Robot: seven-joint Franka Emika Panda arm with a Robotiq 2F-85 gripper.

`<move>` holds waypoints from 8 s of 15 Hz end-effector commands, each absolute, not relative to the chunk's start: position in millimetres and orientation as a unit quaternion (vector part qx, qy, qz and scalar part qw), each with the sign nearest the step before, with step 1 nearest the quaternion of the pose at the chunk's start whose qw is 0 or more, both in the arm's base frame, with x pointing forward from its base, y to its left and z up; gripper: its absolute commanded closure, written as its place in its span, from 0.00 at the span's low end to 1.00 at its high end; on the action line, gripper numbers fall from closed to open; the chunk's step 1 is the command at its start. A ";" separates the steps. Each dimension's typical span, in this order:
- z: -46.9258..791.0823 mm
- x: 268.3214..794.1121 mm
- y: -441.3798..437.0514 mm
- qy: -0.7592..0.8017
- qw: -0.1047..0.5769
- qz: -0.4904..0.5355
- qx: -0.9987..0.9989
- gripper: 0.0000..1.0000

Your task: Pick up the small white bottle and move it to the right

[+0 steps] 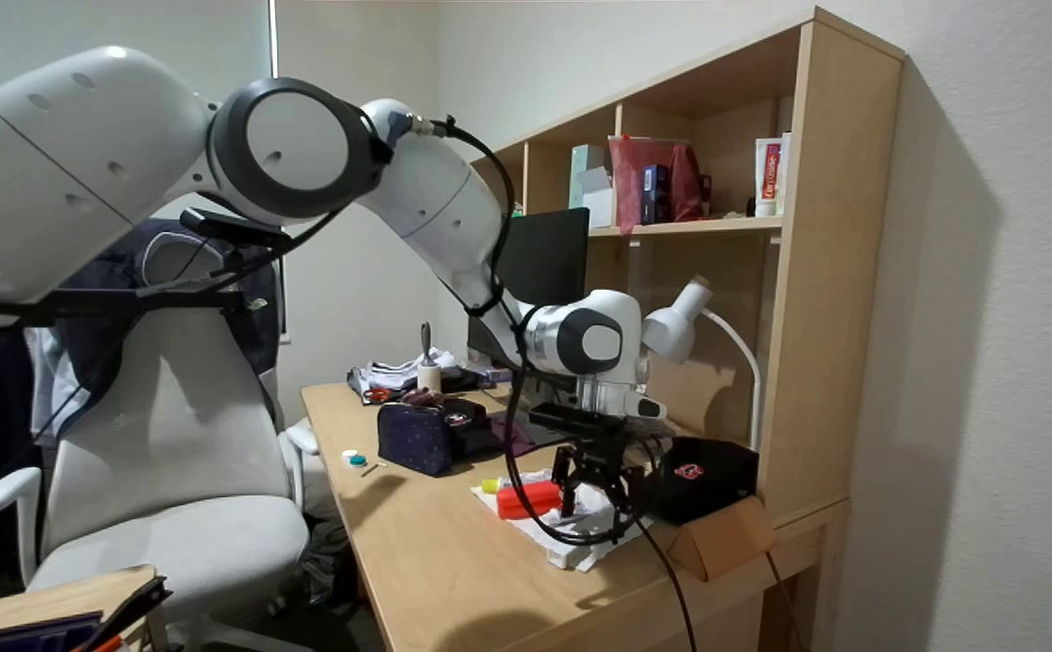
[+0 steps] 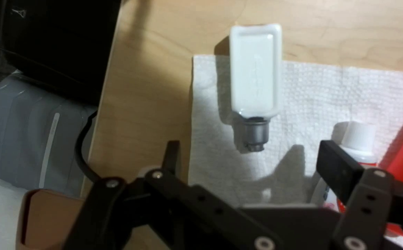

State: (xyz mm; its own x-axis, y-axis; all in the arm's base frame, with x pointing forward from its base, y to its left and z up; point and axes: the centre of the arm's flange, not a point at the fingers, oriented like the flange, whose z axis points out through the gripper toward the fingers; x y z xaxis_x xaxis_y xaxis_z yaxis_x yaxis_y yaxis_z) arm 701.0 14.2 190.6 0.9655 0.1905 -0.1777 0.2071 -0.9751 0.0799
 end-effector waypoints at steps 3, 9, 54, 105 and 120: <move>202.0 717.5 18.6 0.094 0.053 -0.116 0.987 0.00; 208.2 724.1 21.7 0.095 0.056 -0.144 0.983 0.00; 241.0 694.4 24.1 0.052 0.058 -0.126 0.989 0.88; 188.3 586.6 0.3 -0.196 0.075 0.389 0.897 0.88; 177.9 567.4 51.6 -0.142 0.118 0.411 0.893 0.88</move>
